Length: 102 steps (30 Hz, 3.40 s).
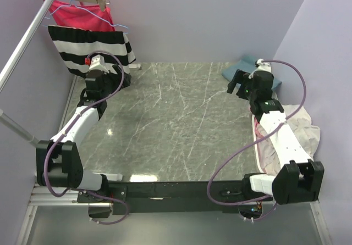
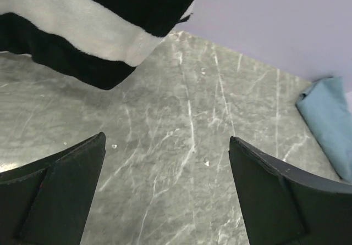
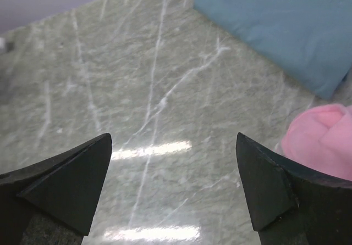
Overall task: Fold and stack the t-shirts
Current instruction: Grab crumpled tshirt from bin with the right arm, then move the tshirt to the center of the board
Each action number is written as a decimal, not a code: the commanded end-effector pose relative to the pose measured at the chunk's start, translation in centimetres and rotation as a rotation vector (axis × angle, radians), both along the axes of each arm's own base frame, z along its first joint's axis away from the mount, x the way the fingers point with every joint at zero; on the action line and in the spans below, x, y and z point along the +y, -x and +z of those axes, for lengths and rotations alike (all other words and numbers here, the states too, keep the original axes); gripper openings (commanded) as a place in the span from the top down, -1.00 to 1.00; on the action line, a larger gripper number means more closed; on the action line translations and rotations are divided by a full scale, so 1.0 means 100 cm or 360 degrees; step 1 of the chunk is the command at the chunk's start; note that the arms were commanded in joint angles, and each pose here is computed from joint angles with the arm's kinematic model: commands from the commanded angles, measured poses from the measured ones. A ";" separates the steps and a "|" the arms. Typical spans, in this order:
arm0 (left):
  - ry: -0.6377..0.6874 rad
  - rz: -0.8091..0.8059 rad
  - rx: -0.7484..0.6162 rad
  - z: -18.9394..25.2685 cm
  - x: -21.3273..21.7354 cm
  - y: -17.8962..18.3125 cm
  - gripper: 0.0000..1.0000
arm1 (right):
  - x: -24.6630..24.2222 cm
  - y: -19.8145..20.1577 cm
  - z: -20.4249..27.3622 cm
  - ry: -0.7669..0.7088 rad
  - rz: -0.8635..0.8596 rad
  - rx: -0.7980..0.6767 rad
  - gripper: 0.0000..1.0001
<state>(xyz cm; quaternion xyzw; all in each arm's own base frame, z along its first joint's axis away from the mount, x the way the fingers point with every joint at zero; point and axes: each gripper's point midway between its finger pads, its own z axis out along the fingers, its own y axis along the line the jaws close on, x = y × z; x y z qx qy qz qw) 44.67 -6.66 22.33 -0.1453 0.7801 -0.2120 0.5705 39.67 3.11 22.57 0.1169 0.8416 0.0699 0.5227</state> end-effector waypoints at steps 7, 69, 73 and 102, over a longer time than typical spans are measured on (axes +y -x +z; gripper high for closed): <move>-0.0081 0.0285 0.0119 -0.005 0.050 0.018 -0.99 | -0.011 0.033 -0.017 -0.0250 -0.0111 0.0111 -0.99; 0.0272 -0.1126 0.0371 -0.073 -0.097 0.019 -0.99 | -0.196 0.201 -0.032 0.0006 -0.1671 0.0066 -0.83; 0.0271 -0.1139 0.0385 -0.075 -0.099 0.016 -0.99 | -0.199 0.212 -0.055 -0.0012 -0.1795 0.0155 -0.84; 0.0276 -0.1071 0.0243 -0.048 -0.099 0.022 -0.99 | 0.072 0.242 0.300 -0.0431 0.0842 -0.1089 1.00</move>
